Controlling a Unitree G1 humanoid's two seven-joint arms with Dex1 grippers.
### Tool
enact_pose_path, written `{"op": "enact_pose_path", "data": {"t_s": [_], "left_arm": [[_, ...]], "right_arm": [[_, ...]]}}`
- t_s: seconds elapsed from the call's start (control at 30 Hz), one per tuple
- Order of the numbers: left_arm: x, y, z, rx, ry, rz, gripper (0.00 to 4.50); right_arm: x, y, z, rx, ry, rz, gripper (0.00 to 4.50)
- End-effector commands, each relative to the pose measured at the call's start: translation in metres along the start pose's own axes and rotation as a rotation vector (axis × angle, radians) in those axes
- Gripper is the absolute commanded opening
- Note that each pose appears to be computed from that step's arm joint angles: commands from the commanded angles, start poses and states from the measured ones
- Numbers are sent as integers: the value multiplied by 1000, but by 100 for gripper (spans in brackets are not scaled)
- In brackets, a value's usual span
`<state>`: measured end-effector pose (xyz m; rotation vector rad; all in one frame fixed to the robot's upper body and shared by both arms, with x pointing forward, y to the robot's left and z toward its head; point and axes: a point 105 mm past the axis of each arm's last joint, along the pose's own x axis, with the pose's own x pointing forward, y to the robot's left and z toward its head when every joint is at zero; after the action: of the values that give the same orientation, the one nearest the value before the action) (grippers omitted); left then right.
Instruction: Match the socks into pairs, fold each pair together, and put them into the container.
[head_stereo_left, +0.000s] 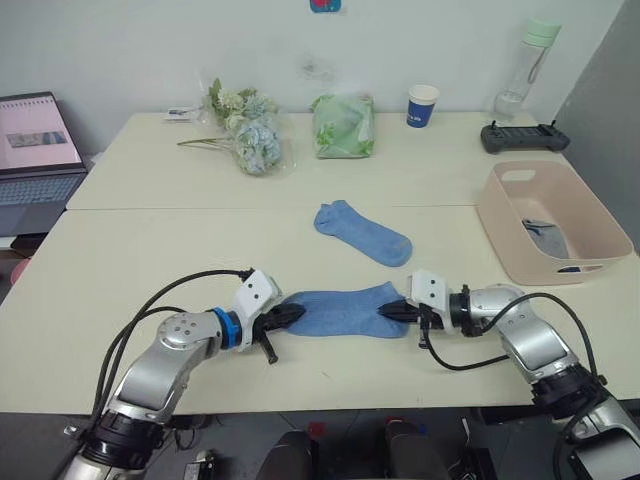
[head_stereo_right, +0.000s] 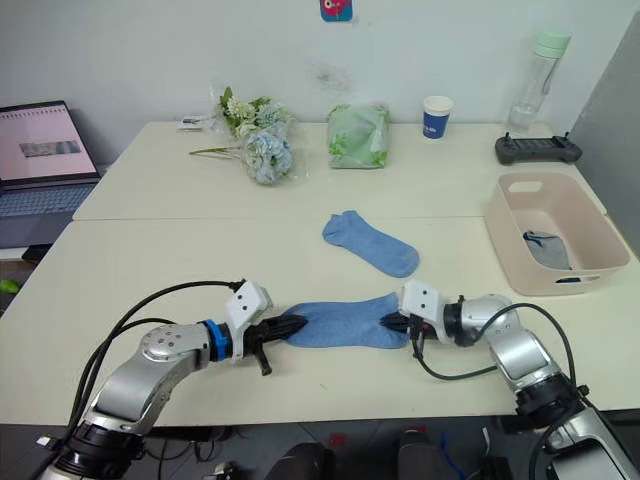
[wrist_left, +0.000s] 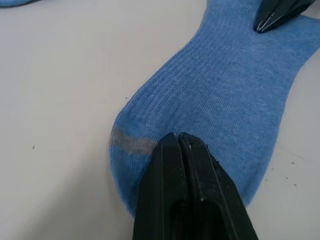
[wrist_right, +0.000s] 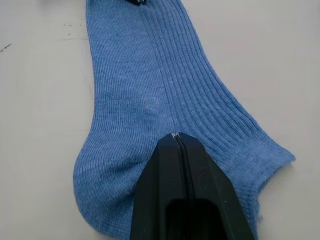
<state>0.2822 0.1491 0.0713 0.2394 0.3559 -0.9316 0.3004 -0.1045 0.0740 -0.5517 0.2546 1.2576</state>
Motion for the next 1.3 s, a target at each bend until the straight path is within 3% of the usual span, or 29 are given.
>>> {"op": "enact_pose_path", "data": {"t_s": [0.03,0.17,0.27,0.37,0.47,0.63,0.7,0.8,0.87,1.1,1.23,1.3], "left_arm": [[-16,6,3,1,-6,21,3],[-21,4,19,-18,-95,11,3],[-29,8,36,-56,-171,40,3],[-49,19,48,-68,-231,130,0],[-69,38,44,-70,-246,278,56],[-96,62,18,-72,-229,498,224],[-97,63,7,-88,-233,559,289],[-91,57,5,-88,-239,565,391],[-89,56,10,-72,-245,559,448],[-68,32,53,1,-286,357,448],[-58,32,72,30,-307,316,448],[-54,35,77,39,-309,309,450]], "right_arm": [[-6,0,-1,2,6,-2,0],[-15,0,15,61,-67,22,0],[-34,-19,46,208,-227,-62,0],[-58,-46,52,237,-261,-238,18],[-74,-62,41,236,-220,-377,90],[-80,-68,11,225,-118,-478,276],[-75,-67,-1,238,-99,-514,345],[-65,-66,3,215,-105,-511,450],[-58,-64,9,185,-99,-471,450],[-25,-83,25,90,-3,-398,450],[-14,-91,15,86,84,-360,450],[-13,-95,11,96,107,-364,414]]}}
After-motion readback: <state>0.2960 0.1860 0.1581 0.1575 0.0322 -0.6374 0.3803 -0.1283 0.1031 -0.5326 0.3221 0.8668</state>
